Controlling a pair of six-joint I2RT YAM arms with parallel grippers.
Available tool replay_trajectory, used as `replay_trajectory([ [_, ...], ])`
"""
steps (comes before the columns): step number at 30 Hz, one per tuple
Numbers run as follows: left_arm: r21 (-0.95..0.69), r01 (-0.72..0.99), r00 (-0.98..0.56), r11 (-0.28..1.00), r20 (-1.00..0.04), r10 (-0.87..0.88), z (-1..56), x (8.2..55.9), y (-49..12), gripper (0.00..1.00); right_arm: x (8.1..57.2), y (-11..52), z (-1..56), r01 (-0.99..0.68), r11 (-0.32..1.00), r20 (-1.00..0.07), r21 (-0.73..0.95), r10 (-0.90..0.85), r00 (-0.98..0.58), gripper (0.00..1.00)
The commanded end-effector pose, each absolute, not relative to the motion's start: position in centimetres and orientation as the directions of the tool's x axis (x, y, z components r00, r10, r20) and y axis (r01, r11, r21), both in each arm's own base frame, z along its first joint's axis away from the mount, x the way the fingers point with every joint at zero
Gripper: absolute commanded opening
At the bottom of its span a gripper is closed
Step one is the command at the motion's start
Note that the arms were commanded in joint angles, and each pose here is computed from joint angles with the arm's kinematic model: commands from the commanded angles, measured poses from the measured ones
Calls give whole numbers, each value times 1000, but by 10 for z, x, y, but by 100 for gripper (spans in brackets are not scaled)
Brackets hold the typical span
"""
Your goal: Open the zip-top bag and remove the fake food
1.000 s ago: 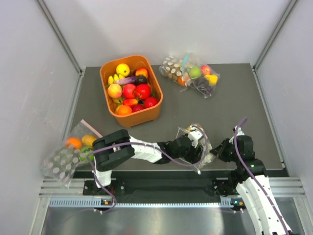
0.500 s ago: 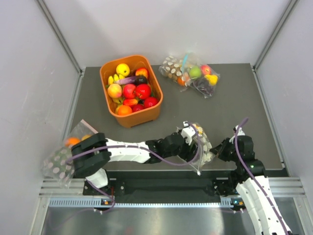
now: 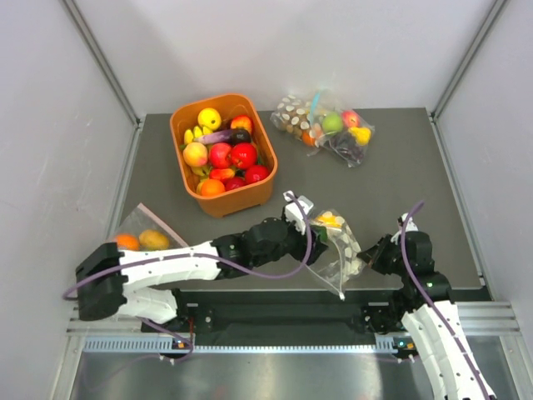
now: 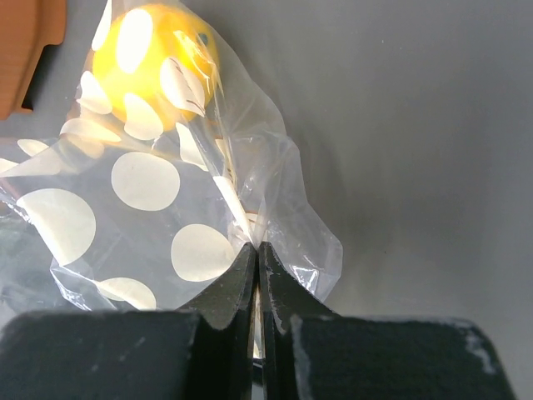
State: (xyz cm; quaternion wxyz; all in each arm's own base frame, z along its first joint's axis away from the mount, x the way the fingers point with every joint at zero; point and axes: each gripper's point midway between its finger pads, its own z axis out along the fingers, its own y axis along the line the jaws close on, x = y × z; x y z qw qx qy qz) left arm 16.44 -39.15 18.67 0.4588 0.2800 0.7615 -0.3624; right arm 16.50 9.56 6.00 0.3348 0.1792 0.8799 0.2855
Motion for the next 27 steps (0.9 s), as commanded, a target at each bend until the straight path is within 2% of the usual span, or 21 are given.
replay_trajectory([
  [1,-309,727,-388,613,-922,-4,222,171,-366,27,173,96,70,90,770,-524,631,510,-682,0],
  [10,-273,595,-274,756,-953,-129,281,215,-287,30,173,97,73,79,771,-531,631,504,-681,0],
  [13,-281,478,-287,832,-945,-155,283,262,-242,31,173,98,71,80,769,-524,635,504,-686,0],
  [15,-271,458,-274,847,-949,-156,294,277,-230,32,174,98,72,74,769,-527,635,502,-685,0],
  [18,-175,341,-229,924,-968,-99,304,314,-197,32,174,98,72,71,769,-527,635,499,-688,0],
  [22,-135,250,-286,959,-956,-60,289,362,-167,32,174,99,70,72,769,-524,635,497,-692,0],
  [27,-74,203,-328,976,-945,-3,256,377,-160,33,175,99,68,73,765,-523,640,503,-688,0],
])
